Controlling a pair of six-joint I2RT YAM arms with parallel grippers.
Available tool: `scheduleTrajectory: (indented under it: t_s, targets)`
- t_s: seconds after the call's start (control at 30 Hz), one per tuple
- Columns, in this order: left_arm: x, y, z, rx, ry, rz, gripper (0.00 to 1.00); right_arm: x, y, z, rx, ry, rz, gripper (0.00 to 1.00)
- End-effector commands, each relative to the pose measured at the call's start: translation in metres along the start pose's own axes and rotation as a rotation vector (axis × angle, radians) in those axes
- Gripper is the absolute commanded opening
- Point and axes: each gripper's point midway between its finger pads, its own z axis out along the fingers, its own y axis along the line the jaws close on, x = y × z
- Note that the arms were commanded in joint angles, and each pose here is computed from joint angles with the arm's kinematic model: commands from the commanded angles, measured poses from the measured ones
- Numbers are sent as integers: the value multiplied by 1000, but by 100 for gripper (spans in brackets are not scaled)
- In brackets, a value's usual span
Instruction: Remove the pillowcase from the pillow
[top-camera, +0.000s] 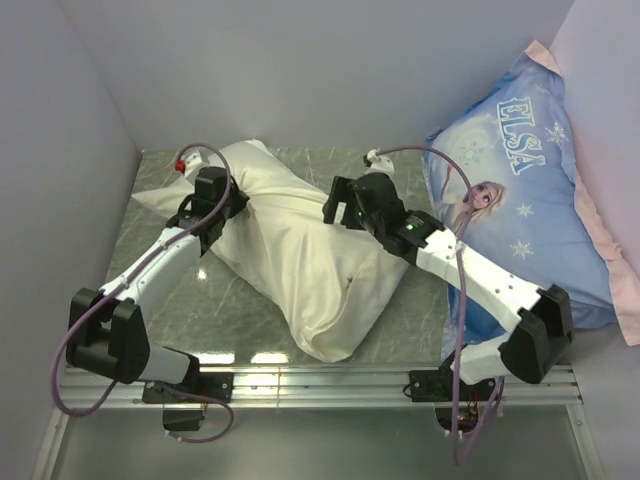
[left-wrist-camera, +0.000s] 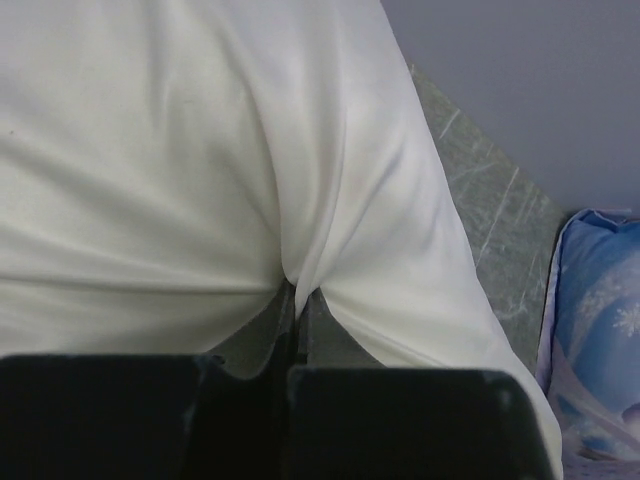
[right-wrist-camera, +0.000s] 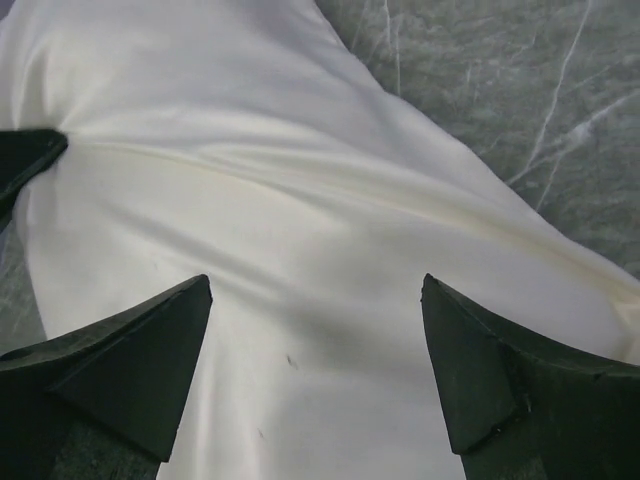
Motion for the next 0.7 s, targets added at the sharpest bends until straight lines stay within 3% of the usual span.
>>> scheduleTrajectory:
  t_s: [0.0,0.27,0.67]
  targets:
    - [-9,7,24,-13,7,-65,0,0,-10,-33,0,-54,24,92]
    - [-22,17,57,-35,0,-152,0,86,-42,-35,-2,76,76,88]
    - [-32,8,65,-31,-11,-131,0,159,-101,-66,63,140,136,84]
